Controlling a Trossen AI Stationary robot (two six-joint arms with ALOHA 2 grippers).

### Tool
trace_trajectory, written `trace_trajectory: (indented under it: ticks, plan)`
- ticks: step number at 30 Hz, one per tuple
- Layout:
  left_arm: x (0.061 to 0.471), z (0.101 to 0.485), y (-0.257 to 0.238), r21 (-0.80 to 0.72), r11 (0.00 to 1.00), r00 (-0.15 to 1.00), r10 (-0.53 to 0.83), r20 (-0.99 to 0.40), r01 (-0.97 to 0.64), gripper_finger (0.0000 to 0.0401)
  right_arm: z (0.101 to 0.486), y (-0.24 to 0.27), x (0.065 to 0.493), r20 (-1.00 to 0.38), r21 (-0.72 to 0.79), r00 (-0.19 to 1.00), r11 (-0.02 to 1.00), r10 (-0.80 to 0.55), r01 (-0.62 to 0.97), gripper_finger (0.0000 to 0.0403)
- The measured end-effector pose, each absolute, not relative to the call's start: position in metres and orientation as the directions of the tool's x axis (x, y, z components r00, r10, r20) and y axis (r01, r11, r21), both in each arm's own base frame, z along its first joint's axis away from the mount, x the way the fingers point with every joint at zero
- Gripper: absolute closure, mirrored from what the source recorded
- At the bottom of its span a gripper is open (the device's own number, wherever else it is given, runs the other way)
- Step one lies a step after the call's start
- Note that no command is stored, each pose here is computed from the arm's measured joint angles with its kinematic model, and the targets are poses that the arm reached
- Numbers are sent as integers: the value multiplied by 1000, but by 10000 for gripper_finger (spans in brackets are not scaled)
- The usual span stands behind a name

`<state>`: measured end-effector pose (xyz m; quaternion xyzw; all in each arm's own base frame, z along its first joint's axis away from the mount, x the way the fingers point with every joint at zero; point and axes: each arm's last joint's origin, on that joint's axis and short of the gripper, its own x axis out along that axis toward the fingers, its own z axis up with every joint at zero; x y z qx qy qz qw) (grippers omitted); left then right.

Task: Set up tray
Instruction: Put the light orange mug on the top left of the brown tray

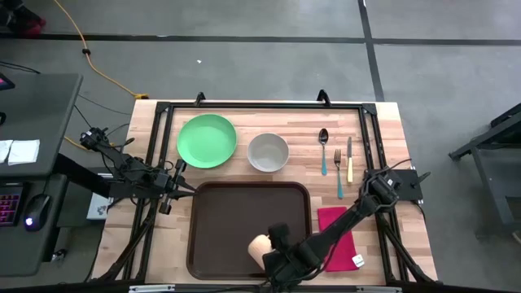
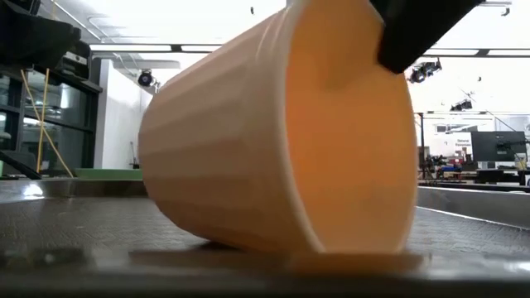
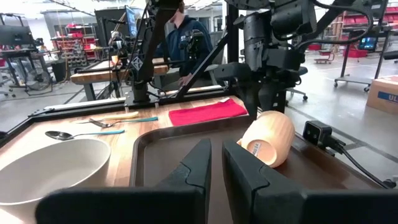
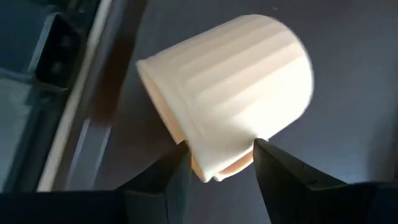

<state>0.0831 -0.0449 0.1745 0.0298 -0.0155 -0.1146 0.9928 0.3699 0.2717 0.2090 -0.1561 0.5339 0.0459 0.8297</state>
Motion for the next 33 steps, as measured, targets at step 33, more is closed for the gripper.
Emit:
trace_trajectory:
  ticks: [33]
  plan:
    - [83, 175, -45, 62, 972, 973, -229, 24, 227, 329, 183, 256, 386, -866, -251, 473, 959, -162, -132, 393]
